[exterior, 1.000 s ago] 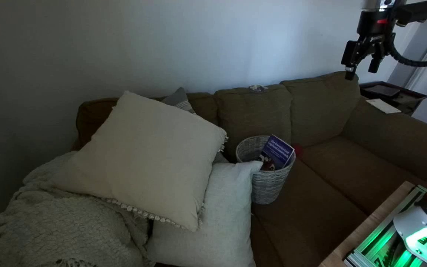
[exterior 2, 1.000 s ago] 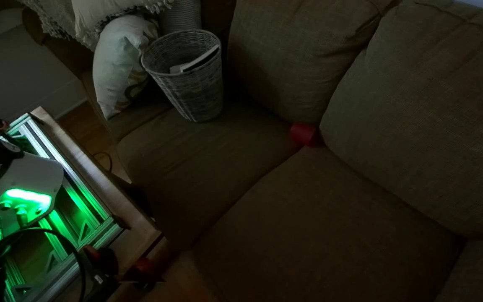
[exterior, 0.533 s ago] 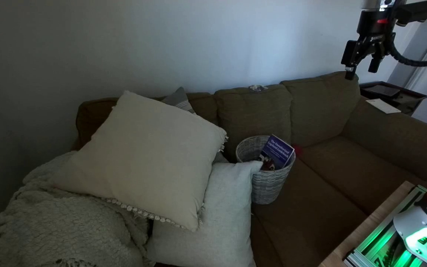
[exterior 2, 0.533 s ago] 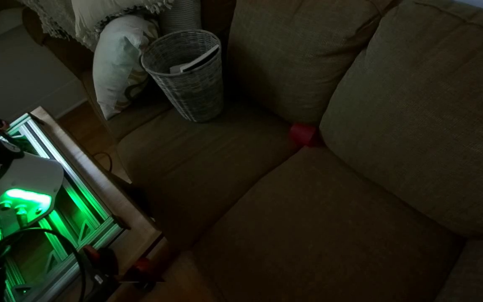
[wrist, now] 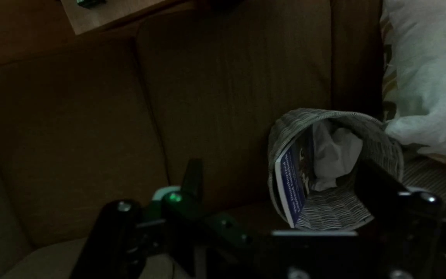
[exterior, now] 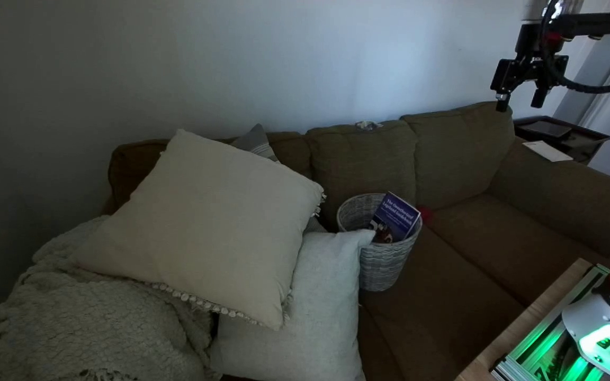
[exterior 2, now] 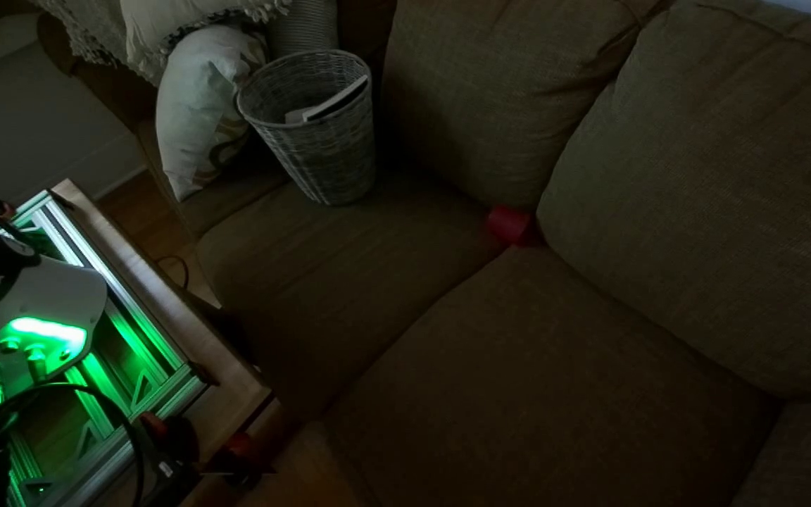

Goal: Pick up the sun glasses in a plastic and put them in the basket

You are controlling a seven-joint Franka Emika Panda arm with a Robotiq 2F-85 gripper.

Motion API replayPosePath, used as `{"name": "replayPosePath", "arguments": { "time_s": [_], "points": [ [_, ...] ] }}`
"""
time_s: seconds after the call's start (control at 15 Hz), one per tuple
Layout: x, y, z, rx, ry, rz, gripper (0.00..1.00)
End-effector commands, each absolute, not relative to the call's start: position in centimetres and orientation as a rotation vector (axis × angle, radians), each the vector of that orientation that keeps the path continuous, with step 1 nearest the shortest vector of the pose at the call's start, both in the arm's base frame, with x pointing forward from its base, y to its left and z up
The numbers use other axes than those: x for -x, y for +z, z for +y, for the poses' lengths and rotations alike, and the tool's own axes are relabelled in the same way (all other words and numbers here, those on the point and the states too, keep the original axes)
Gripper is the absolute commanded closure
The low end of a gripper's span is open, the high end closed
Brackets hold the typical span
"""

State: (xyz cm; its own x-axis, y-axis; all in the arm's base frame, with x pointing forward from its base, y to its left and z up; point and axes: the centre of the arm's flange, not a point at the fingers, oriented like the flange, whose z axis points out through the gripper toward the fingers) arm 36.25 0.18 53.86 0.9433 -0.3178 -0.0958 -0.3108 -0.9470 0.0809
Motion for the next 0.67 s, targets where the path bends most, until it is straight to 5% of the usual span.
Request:
{"name": "replayPosePath", "arguments": {
  "time_s": [0.0,0.27,0.6],
  "points": [
    [-38.9,49.8,-7.7,-3.140,-0.277,-0.694,0.00],
    [-39.8,49.1,-14.4,-3.104,-0.224,-1.079,0.00],
    [-44.1,53.8,-14.6,-3.001,0.189,-1.319,0.00]
  ]
}}
